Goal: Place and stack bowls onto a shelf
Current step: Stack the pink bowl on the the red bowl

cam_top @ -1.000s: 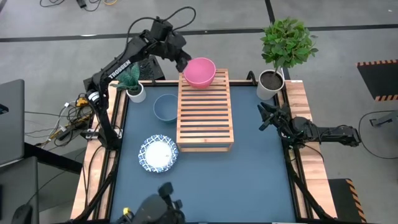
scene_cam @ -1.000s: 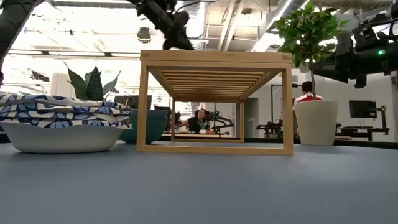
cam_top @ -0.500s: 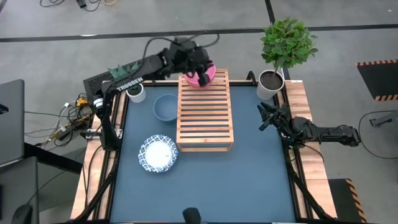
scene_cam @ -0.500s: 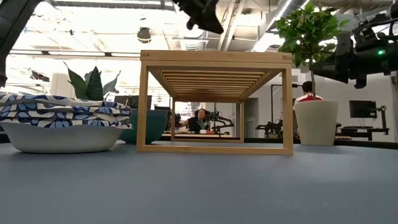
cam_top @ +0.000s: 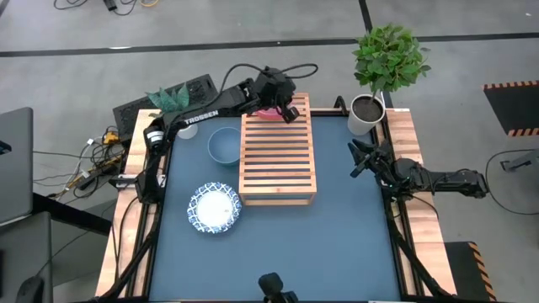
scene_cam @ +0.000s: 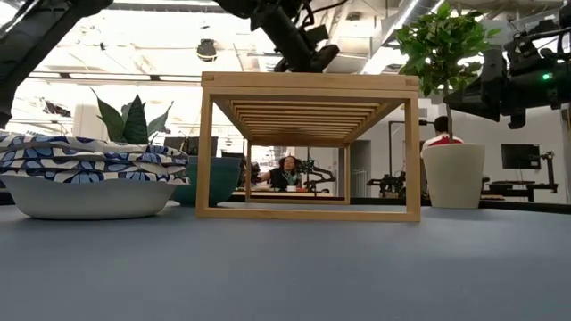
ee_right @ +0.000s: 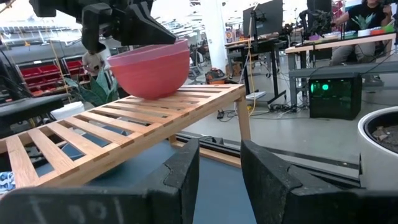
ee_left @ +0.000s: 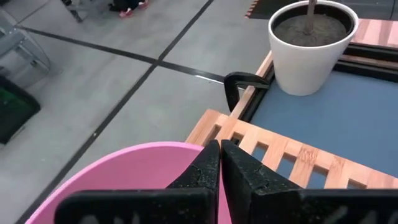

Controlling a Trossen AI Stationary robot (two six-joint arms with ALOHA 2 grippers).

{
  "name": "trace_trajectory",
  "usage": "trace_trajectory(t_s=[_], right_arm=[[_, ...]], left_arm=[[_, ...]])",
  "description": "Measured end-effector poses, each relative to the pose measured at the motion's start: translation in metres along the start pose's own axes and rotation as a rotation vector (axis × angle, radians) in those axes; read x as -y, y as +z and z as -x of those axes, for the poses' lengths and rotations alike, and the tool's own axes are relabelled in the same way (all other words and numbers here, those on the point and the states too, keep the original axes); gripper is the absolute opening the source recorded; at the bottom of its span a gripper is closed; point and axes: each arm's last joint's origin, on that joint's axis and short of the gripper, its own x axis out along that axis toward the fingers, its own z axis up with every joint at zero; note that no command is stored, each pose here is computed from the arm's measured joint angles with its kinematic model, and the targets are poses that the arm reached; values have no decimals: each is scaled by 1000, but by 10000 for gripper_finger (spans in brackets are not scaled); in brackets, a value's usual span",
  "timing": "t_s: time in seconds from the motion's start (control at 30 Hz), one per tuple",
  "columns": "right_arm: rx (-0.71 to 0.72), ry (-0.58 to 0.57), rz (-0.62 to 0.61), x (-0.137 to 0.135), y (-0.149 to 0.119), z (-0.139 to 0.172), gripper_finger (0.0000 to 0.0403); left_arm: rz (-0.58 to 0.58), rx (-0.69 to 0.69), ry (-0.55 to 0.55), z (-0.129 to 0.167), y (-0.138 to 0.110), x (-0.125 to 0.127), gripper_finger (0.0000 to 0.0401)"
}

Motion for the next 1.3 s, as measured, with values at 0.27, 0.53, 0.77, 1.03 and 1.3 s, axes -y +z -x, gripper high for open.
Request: trace_trajectory(t_s=[0.27, 0.53, 0.77, 1.03, 1.3], right_arm=[[-1, -1, 1, 0, 0, 0, 143], [-2, -1, 1, 0, 0, 0, 143], [-2, -1, 2, 0, 0, 0, 143], [-3, -2, 3, 0, 0, 0, 143], [-2, -2, 2, 0, 0, 0, 143]], left_arm=[[-40, 25, 51, 19, 11, -8, 0], [11, 32, 173, 57, 23, -50, 0], [227, -55, 46, 43, 1, -100, 9], [207, -135, 40, 27, -12, -95, 21], [196, -153, 82, 27, -13, -95, 21]])
